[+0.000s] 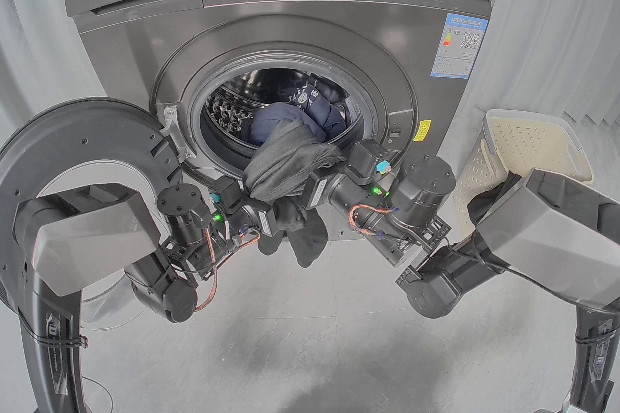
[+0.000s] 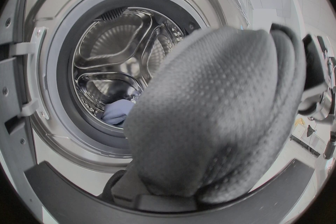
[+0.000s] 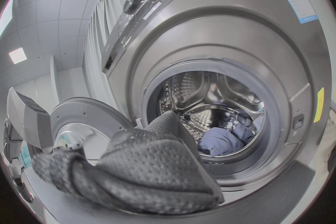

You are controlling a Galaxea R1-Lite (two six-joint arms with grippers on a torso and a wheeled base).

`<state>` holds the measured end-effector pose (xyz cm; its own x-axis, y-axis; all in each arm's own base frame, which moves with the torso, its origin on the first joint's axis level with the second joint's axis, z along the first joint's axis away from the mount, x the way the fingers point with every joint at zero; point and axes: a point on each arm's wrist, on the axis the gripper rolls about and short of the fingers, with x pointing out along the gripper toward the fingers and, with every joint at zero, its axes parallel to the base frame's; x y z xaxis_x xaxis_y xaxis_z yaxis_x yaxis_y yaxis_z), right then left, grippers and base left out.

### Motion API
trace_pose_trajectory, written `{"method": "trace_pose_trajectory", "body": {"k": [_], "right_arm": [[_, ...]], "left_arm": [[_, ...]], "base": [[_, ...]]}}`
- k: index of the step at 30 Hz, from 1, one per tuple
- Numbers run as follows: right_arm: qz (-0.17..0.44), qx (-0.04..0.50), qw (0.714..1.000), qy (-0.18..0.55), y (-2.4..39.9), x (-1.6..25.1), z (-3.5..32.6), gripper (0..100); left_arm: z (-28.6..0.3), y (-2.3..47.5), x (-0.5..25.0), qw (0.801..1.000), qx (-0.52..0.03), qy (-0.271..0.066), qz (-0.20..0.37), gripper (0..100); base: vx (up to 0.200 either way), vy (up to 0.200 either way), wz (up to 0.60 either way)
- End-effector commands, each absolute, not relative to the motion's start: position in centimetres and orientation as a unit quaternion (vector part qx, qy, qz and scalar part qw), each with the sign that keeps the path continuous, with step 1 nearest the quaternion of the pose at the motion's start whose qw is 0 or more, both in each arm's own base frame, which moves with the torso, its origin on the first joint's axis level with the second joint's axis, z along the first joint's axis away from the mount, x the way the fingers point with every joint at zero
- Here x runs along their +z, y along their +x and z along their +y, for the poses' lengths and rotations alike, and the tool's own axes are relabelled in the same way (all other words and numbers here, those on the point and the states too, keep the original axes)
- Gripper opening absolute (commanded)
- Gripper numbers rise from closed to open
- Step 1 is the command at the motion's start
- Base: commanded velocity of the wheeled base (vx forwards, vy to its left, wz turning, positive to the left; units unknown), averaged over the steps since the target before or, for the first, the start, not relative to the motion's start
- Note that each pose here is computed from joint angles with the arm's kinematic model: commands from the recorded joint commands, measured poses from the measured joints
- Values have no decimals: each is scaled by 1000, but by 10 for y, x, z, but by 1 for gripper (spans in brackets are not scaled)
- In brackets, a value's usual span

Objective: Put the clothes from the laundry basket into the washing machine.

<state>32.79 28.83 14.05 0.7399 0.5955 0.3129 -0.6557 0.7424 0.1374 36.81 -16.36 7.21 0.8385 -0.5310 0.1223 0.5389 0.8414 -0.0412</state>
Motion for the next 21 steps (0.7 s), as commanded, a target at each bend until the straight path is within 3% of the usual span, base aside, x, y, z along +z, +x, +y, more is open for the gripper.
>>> {"method": "trace_pose_trajectory", "body": {"k": [1,6,15,21], "right_arm": [[-117,321,933,115,331,140,271,0],[-92,314,939,108,332,126,264,0],[-63,317,941,97,332,102,268,0],[-65,325,939,97,328,100,272,0]], "left_arm": [[-155,363,94,959,-271,-46,-73,0],[-152,348,116,954,-278,-70,-85,0],[-148,324,144,950,-283,-75,-106,0],[-146,313,153,948,-284,-89,-111,0]], "base": [[0,0,0],[0,0,0],[0,0,0],[0,0,0]]}}
